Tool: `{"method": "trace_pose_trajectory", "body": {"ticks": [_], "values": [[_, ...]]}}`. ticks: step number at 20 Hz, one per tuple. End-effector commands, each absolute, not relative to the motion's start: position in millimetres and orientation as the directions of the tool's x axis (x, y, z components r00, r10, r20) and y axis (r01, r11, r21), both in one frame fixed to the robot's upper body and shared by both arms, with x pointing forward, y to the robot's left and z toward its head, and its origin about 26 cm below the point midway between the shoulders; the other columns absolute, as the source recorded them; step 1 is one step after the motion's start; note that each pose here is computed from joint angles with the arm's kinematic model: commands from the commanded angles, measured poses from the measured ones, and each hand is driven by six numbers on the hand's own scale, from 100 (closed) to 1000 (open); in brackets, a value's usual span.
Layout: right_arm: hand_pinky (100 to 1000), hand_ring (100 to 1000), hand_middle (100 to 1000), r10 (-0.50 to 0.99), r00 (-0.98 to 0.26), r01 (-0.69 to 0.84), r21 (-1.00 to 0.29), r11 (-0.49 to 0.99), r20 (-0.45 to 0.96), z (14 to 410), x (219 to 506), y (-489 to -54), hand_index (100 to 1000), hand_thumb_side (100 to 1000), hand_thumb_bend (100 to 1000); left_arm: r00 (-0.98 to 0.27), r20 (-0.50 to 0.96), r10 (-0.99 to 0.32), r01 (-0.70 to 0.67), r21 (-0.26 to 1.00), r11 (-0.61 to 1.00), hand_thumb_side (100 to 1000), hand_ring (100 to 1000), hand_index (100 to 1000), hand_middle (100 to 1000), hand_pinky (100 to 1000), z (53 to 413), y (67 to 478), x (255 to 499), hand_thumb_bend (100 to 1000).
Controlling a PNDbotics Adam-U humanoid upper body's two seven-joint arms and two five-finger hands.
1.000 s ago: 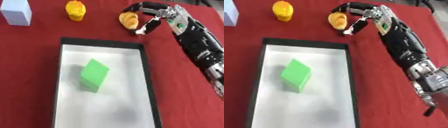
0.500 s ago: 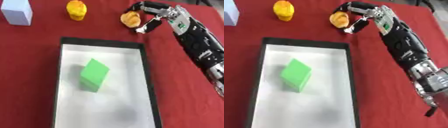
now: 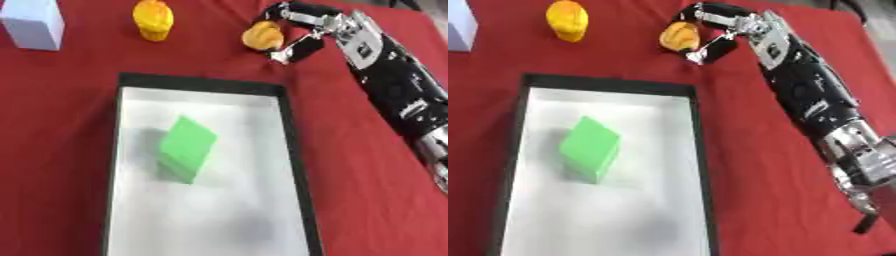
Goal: Pick up objects on the table and place them in the box.
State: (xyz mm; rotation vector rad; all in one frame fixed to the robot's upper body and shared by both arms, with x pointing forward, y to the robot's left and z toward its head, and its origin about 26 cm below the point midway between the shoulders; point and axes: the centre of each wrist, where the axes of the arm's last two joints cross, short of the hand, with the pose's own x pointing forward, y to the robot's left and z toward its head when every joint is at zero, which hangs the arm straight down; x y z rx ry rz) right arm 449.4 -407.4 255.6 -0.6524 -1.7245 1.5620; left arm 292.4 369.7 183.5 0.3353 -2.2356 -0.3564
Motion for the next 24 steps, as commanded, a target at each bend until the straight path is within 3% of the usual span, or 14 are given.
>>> {"method": "trace_pose_trajectory", "body": {"ticks": [1, 6, 16, 24], "values": [[865, 722, 695, 0.769, -0.623, -0.029, -0.987, 0.158, 0.141, 279, 441, -418, 827, 204, 100, -0.63, 0.68, -0.375, -0.124, 0.388, 0.913, 745, 776, 791, 714, 834, 190, 372, 290, 100], [884, 754, 711, 0.74, -0.654, 0.051, -0.967, 0.251, 0.157, 293, 438, -415, 843, 186, 100, -0.625, 0.685, -0.373, -0.12, 0.388, 0.914, 742, 777, 791, 715, 835, 189, 373, 290, 100], [891, 757, 704, 0.722, -0.664, 0.025, -0.959, 0.284, 0.197, 299, 435, -412, 841, 193, 100, -0.614, 0.693, -0.377, -0.12, 0.39, 0.913, 739, 779, 792, 715, 836, 186, 374, 287, 100], [848, 672, 607, 0.629, -0.763, 0.083, -0.942, 0.326, 0.15, 332, 418, -388, 762, 173, 100, -0.596, 0.706, -0.383, -0.12, 0.394, 0.911, 730, 780, 793, 716, 838, 181, 378, 285, 100]]}}
